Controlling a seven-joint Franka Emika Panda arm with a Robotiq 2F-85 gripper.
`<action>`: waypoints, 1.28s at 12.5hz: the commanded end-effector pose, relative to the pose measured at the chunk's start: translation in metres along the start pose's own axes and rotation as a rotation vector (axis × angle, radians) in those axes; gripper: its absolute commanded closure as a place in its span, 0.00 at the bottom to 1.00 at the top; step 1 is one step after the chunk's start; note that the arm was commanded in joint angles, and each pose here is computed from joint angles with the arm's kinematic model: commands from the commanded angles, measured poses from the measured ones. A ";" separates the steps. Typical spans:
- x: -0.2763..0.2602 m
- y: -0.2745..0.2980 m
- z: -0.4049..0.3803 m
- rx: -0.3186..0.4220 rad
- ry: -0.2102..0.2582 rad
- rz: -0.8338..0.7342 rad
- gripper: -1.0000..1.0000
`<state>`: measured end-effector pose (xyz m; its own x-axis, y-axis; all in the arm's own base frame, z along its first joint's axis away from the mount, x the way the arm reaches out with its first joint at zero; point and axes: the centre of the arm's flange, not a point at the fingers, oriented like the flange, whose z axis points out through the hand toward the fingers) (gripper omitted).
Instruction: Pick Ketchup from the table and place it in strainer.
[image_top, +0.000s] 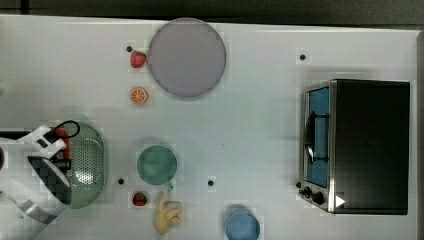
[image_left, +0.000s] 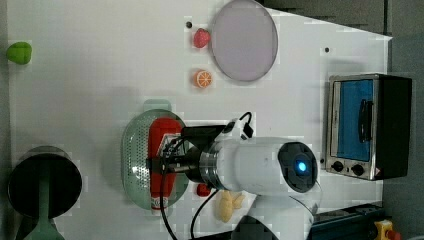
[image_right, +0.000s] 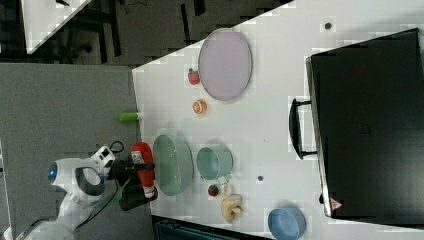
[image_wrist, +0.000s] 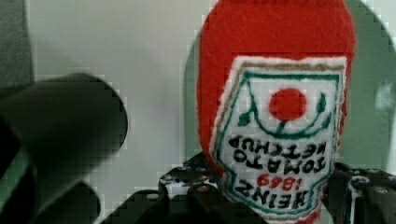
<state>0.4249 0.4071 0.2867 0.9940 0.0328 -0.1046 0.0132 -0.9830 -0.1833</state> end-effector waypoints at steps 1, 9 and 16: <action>0.027 0.025 0.020 0.019 0.013 0.098 0.35; 0.056 0.033 -0.069 0.026 0.177 0.282 0.00; 0.077 0.175 -0.255 -0.169 0.301 0.616 0.00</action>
<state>0.5063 0.2586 0.5114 0.8915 -0.4142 0.1837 -0.4110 -0.9099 -0.0570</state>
